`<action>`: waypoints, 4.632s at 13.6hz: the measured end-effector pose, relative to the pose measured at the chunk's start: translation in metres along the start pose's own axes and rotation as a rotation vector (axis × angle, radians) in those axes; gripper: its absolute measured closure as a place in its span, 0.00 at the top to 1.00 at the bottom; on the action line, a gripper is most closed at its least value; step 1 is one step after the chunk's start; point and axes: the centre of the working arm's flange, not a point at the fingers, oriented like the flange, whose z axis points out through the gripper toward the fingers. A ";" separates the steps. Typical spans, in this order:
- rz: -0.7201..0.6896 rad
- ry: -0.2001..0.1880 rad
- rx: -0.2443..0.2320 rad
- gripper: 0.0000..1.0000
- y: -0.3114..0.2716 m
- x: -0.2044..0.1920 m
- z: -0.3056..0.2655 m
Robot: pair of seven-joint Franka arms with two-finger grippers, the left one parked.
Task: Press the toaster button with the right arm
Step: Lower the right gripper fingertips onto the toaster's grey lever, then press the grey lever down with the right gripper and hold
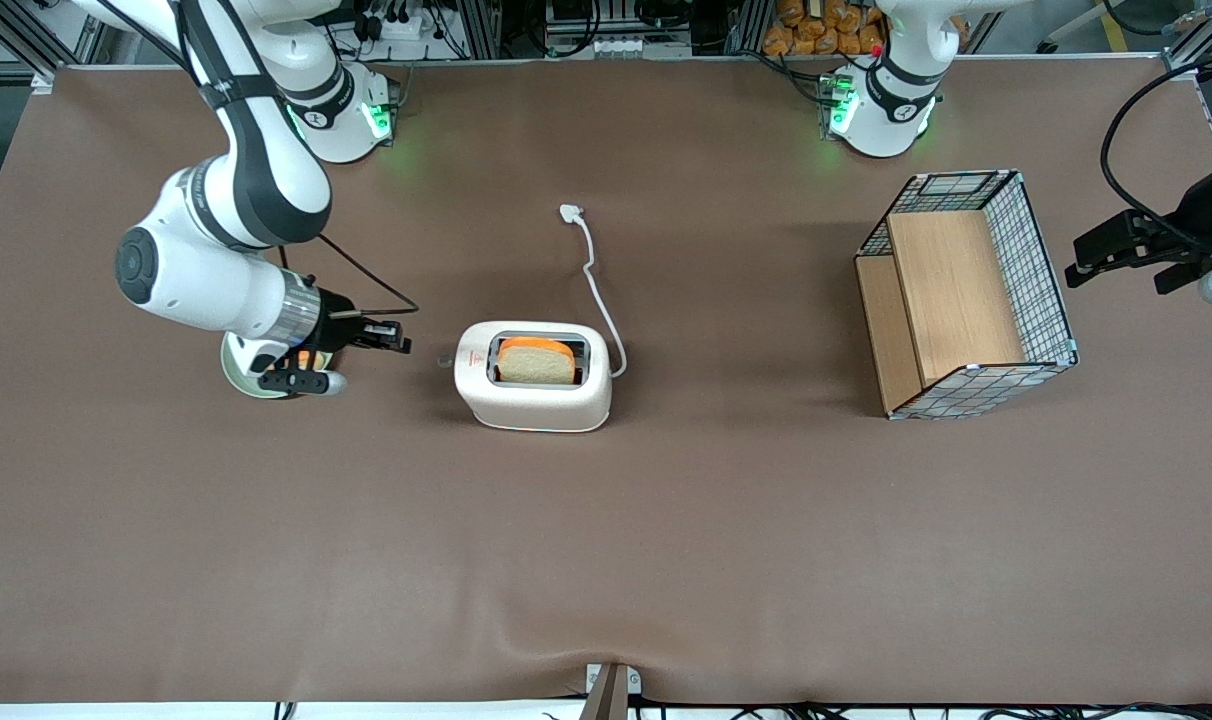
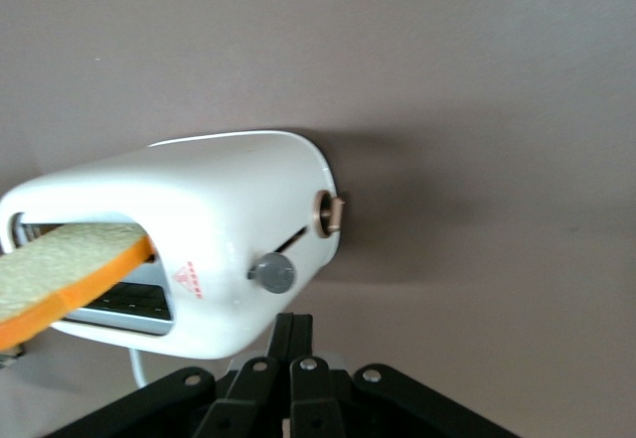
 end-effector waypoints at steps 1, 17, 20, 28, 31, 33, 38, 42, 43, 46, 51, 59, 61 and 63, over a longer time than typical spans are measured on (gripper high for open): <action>0.010 0.000 0.008 0.01 0.001 0.001 0.006; 0.016 -0.022 0.021 0.01 -0.012 -0.001 0.042; 0.017 -0.020 0.020 0.01 -0.012 0.000 0.045; 0.028 -0.005 0.014 0.01 -0.006 0.006 0.057; 0.030 -0.006 0.011 0.01 -0.005 0.007 0.061; 0.030 -0.006 0.009 0.01 -0.003 0.008 0.065; -0.003 -0.010 0.007 0.01 -0.001 0.009 0.069; -0.017 -0.012 0.008 0.01 0.001 0.010 0.073; -0.024 -0.011 0.009 0.01 0.001 0.010 0.073; -0.037 -0.010 0.015 0.01 0.004 0.011 0.077; -0.048 -0.015 0.020 0.01 0.008 0.013 0.084; -0.059 -0.020 0.032 0.01 0.016 0.016 0.097; -0.067 -0.027 0.068 0.01 0.025 0.018 0.104; -0.062 -0.027 0.097 0.01 0.031 0.020 0.105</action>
